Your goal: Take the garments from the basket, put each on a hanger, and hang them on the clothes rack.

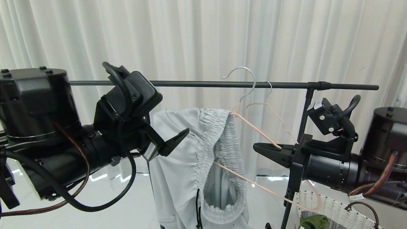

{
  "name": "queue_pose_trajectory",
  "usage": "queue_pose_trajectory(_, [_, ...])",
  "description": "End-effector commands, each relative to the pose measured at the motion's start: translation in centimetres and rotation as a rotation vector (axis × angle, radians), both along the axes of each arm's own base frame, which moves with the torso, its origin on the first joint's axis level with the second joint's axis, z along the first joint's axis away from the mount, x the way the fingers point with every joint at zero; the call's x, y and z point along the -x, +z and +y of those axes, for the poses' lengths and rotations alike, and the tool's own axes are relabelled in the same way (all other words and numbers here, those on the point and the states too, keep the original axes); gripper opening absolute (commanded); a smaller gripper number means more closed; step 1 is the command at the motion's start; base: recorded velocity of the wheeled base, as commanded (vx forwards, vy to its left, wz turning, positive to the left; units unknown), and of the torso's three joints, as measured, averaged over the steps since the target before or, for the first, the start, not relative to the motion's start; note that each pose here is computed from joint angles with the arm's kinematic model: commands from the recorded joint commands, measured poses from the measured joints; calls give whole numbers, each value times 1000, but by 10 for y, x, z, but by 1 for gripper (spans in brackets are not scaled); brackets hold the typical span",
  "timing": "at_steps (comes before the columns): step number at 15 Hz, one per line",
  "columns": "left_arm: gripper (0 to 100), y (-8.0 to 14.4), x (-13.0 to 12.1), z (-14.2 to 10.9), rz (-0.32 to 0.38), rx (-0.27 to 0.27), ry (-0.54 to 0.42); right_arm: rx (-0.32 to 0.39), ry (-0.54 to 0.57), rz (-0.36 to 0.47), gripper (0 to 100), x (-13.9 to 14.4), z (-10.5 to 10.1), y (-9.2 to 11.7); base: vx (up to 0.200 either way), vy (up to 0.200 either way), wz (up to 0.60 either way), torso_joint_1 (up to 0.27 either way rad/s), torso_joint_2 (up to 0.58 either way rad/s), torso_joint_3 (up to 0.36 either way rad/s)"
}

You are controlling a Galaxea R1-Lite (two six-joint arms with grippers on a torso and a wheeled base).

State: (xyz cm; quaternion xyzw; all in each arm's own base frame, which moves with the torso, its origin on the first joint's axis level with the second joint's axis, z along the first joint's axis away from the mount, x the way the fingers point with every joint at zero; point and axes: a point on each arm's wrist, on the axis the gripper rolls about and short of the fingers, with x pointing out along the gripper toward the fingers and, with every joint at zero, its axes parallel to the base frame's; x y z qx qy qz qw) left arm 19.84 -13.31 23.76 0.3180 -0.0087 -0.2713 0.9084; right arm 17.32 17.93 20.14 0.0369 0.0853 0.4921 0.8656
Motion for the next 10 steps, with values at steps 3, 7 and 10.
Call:
queue_pose_trajectory(3, [100, -6, -13, -6, -9, -74, -17, -9, 32, -12, 0, 7, 2, 3, 0, 0, 0, 0, 0, 0])
queue_pose_trajectory(7, [100, -4, -19, -11, -14, -70, -22, -12, 59, -12, 0, 8, 3, 4, 0, 0, 0, 0, 0, 0])
queue_pose_trajectory(10, [100, -5, -20, -12, -22, -90, -30, -12, 95, -10, 0, 11, 6, 3, 0, 0, 0, 0, 0, 0])
